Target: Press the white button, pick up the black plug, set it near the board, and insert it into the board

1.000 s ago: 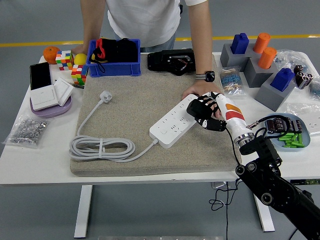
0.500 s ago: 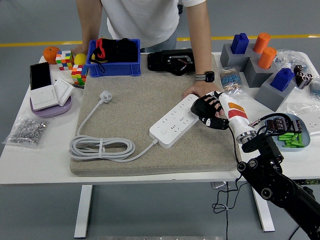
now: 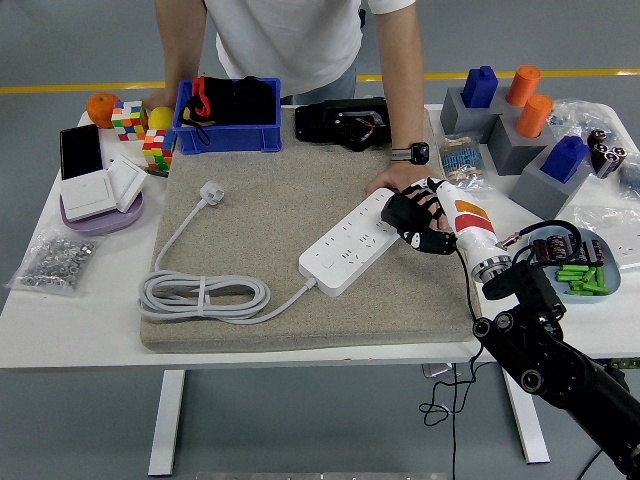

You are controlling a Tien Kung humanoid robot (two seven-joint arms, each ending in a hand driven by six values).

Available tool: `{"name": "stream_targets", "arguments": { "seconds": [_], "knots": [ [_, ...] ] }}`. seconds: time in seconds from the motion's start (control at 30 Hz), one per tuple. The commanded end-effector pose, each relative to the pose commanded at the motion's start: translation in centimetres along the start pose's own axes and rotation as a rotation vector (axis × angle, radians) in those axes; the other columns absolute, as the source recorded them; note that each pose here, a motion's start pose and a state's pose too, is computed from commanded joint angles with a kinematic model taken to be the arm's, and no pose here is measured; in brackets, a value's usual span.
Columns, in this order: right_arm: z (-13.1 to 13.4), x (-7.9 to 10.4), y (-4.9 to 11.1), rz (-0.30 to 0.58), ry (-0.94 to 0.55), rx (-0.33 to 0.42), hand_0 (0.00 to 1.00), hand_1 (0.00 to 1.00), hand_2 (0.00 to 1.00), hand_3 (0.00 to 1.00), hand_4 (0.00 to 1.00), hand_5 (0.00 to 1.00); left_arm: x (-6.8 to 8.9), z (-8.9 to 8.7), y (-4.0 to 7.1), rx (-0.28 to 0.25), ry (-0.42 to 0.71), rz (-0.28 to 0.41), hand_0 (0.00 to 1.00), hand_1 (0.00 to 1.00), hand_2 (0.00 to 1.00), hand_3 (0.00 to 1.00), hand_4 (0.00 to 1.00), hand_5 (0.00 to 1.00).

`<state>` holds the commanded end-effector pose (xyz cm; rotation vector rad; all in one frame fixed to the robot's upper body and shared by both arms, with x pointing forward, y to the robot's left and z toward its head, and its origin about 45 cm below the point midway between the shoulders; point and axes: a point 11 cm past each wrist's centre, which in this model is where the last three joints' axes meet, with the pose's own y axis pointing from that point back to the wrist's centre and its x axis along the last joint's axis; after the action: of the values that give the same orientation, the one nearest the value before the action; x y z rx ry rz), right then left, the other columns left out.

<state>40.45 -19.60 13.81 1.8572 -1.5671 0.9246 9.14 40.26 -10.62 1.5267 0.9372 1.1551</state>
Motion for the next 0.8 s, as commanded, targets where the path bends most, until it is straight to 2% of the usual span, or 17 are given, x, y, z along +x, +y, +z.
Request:
{"name": "stream_targets", "arguments": {
  "seconds": [0.8],
  "knots": [
    [-1.3,-0.6,-0.3,-0.027,0.006,0.015,0.387,0.348,0.361,0.517,0.797,0.002,0.2,-0.2,0.0,0.004,-0.001,0.003,0.684,0.676,0.659,0.686,0.569,0.195]
  ]
}}
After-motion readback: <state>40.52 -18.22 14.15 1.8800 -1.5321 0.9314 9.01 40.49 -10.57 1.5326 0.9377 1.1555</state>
